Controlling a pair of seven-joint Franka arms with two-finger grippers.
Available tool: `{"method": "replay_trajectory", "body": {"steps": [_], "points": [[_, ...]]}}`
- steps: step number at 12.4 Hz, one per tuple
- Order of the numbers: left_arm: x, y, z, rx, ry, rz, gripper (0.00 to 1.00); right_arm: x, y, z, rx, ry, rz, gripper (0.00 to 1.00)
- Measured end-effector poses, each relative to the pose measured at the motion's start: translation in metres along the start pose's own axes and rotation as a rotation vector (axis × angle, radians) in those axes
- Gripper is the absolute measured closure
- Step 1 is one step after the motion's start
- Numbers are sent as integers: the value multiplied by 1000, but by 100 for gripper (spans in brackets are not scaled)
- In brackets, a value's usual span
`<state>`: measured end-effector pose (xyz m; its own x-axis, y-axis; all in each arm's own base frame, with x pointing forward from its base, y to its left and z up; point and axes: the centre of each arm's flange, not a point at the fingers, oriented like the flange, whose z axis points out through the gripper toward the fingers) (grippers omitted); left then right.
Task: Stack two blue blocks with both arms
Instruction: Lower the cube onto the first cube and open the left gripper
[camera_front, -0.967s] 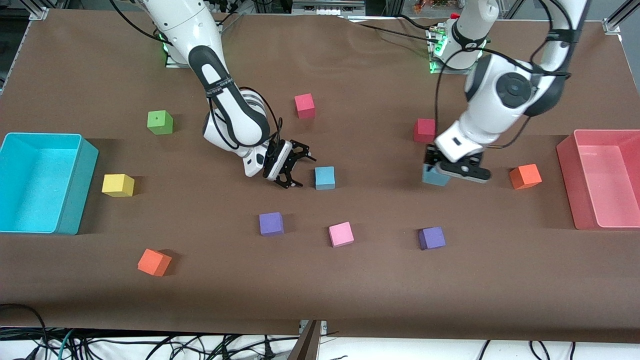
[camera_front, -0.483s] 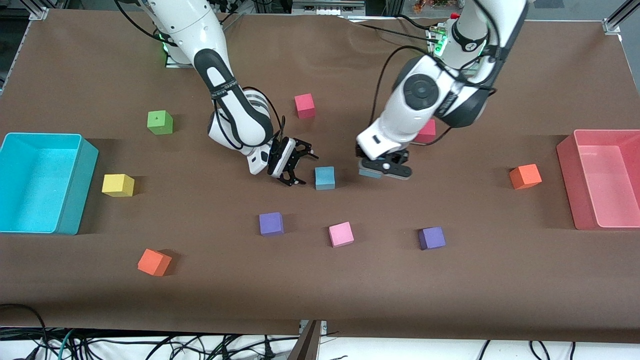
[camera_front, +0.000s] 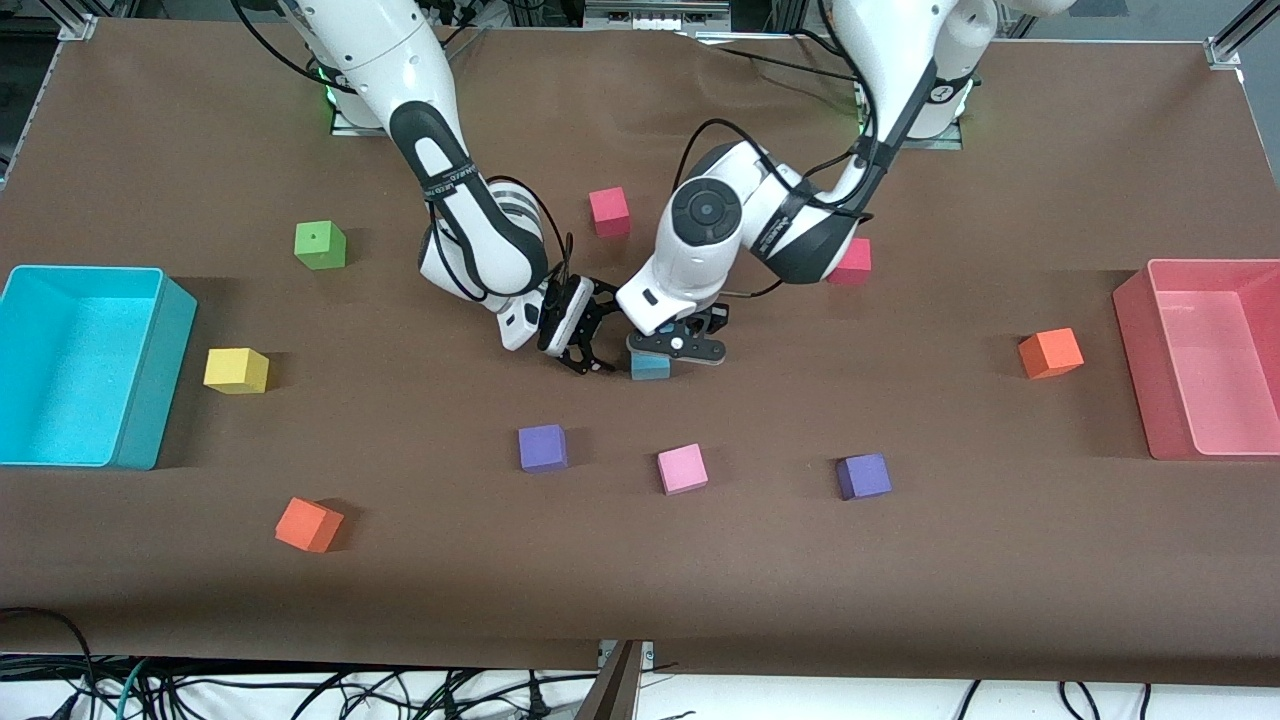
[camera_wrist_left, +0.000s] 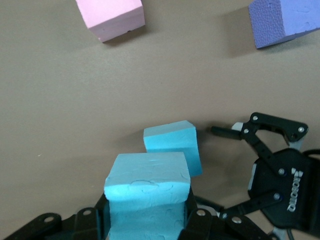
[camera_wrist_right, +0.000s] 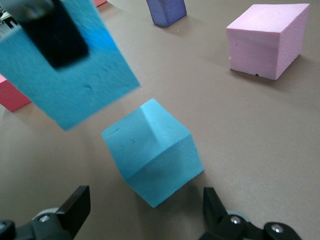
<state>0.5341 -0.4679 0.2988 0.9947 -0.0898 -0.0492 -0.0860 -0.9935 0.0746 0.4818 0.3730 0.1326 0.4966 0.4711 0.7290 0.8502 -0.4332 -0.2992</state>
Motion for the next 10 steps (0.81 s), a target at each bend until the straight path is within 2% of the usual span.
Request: {"method": "replay_trajectory", "body": {"steps": [10], "points": [[-1, 31, 36, 28, -11, -86, 44, 1, 0, 2, 0, 2, -6, 0]]}}
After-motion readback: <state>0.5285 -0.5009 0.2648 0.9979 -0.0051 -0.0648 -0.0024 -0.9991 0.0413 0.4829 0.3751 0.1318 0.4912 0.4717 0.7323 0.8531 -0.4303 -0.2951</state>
